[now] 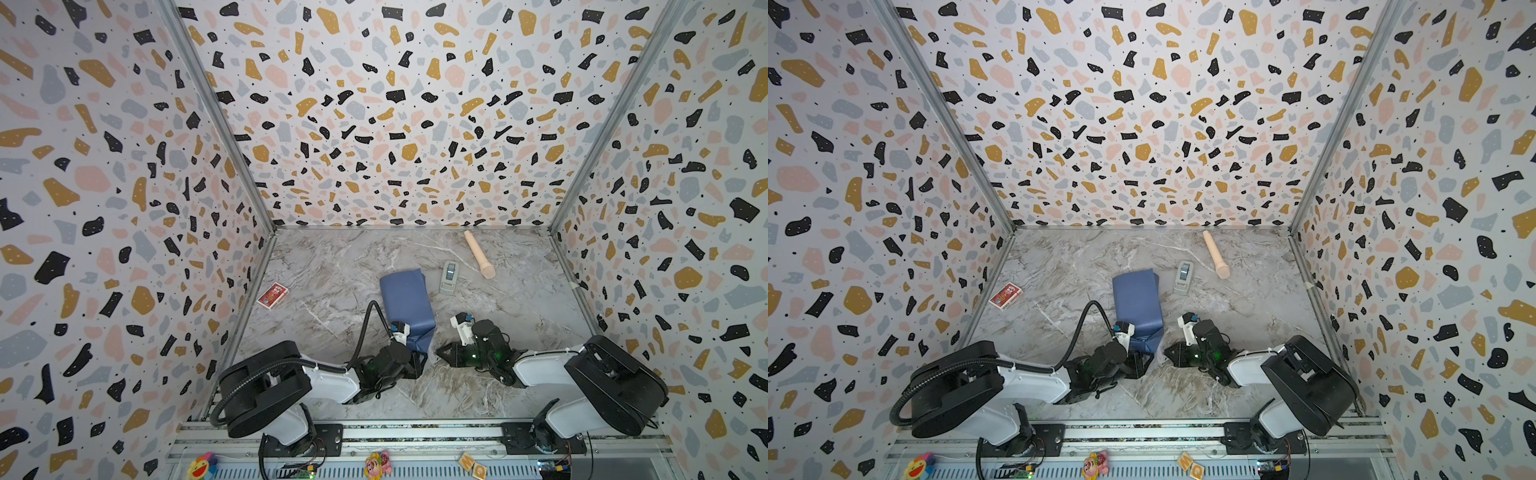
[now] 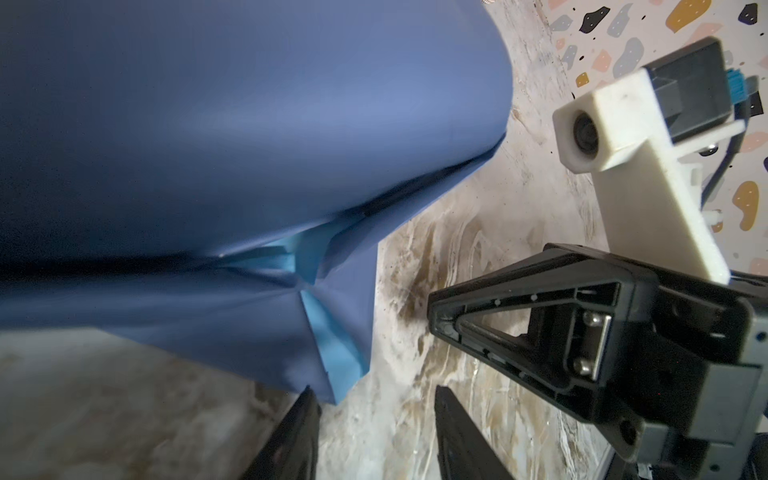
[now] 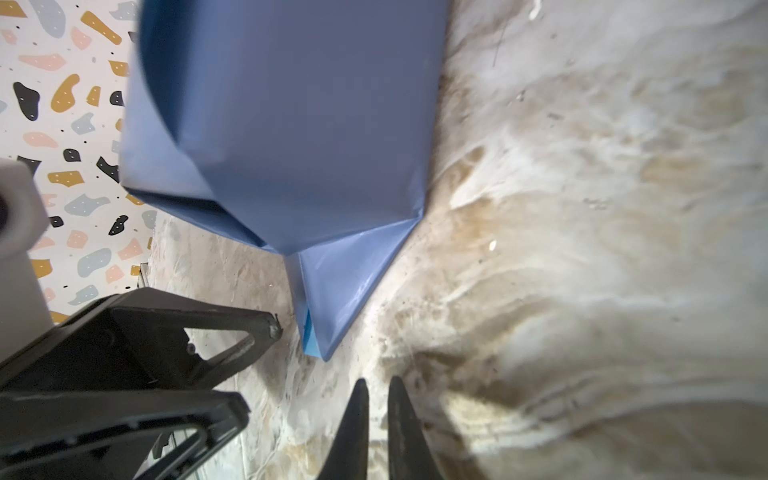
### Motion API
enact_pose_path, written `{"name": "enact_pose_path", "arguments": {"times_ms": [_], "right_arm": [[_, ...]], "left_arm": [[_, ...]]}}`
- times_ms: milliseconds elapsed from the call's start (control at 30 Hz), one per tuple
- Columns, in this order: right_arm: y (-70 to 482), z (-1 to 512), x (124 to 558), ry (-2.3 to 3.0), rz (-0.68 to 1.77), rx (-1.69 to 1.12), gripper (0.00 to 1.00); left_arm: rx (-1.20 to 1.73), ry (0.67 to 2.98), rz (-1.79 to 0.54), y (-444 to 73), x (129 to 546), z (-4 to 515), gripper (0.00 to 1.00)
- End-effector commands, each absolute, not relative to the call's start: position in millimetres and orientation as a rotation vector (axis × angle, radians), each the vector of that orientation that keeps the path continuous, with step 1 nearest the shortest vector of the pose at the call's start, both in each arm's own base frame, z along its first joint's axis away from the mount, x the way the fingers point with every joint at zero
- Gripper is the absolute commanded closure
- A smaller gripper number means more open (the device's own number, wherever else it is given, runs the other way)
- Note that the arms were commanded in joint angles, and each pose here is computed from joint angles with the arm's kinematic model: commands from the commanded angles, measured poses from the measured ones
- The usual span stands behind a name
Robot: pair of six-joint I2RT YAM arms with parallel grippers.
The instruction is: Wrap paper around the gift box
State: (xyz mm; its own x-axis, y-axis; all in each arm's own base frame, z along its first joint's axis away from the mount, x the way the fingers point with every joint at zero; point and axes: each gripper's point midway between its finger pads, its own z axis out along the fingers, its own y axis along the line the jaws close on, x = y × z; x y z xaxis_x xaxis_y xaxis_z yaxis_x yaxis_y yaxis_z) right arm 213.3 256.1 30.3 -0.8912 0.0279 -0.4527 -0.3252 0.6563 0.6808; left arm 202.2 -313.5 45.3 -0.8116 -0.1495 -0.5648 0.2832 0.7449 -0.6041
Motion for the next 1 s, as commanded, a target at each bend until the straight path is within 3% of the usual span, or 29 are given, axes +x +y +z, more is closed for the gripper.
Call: {"name": "enact_pose_path", "arguments": {"times_ms": [0, 967], "right_arm": [[251, 24, 206, 2.473, 1.116, -0.265, 0.87], [236, 16, 201, 2.488, 1.079, -0.228, 0.87]], "left_arm": [[0.06, 2.284, -0.982, -322, 212, 57, 0.56], [-0.081, 2.276, -0.99, -330, 227, 41, 0.72]]}}
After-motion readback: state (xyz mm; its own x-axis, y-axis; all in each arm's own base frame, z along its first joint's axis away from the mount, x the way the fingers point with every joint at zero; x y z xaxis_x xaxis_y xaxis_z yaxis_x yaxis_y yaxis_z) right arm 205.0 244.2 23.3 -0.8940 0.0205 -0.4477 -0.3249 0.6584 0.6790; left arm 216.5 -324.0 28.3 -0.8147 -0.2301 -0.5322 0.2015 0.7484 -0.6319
